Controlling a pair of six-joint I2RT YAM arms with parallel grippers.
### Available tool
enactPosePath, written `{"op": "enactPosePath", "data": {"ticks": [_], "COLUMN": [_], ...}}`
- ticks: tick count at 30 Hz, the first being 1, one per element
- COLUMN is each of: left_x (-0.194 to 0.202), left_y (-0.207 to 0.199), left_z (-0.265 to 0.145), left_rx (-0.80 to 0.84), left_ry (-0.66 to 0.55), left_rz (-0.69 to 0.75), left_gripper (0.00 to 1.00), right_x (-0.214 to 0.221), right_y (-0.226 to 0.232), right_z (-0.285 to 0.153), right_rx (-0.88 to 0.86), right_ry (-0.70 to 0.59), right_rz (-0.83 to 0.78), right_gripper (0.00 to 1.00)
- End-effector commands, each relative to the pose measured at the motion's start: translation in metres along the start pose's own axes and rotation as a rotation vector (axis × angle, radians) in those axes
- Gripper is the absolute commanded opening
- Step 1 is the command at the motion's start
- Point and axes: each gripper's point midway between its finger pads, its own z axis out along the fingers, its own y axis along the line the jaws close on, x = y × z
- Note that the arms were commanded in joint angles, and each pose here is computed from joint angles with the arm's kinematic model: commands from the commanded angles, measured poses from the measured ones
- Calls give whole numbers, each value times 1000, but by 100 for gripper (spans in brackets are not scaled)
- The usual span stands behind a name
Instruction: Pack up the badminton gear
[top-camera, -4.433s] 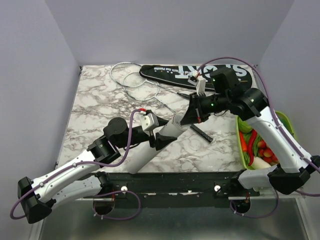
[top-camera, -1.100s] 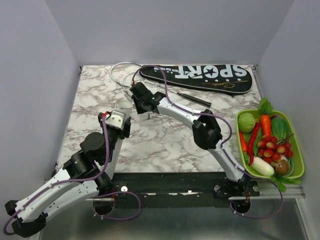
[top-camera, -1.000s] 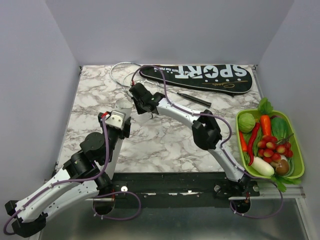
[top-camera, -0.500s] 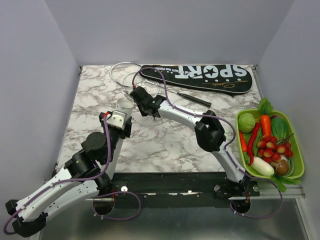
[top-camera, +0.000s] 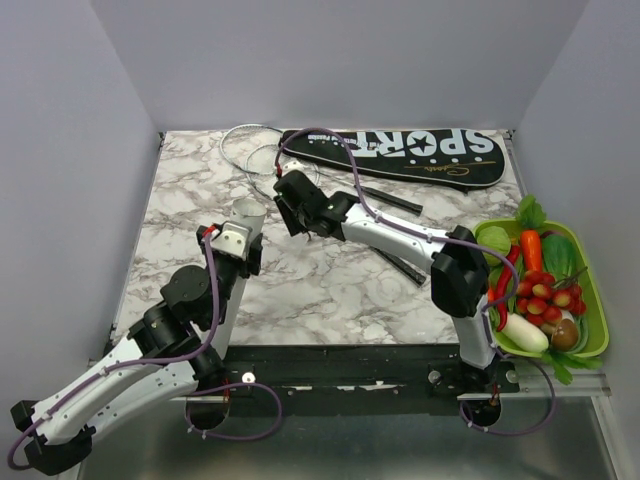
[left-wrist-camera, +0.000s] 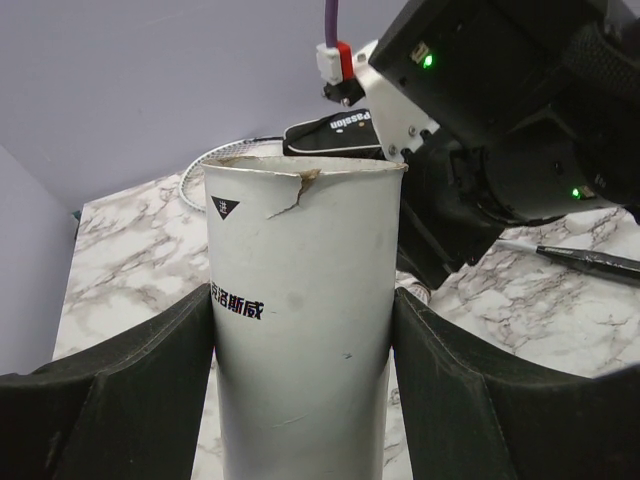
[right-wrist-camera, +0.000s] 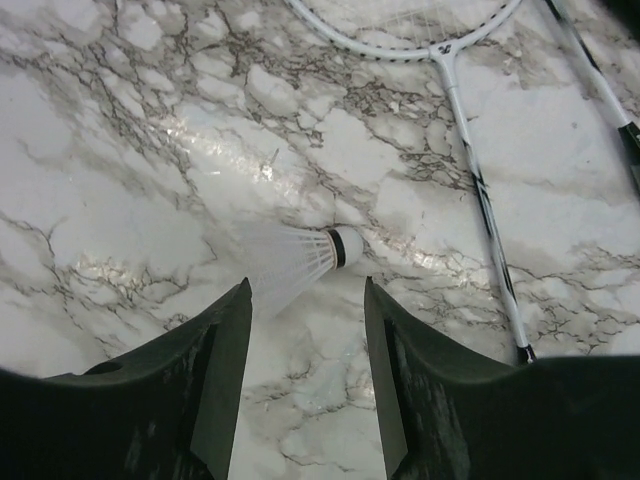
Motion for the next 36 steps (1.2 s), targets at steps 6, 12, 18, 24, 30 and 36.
{"op": "enactPosePath", "data": {"ticks": [6,12,18,24,30,36], "left_x": [12,13,14,13,17,18], "left_y": [3,3,6,13,25,25], "left_z": [-5,-6,-10,-12,-15,-14], "left_rx": [-18,-11,-11,-43,-110,-112], "left_ry": [24,28,37,33,52,51], "left_rz": [-33,-37,-33,-40,-27,-25], "left_gripper": [0,0,0,0,0,0], "right_x": [28,37,51,68,72,69], "right_y": [45,58,55,58,55,41], "right_z": [0,20,34,38,40,40], "right_rx": [-75,4,78,75,98,176], "right_ry": [41,60,77,115,119,103], "right_rz": [-134,-222,-244,-251,-263,-290], "right_gripper": [58,58,58,58,57,57]}}
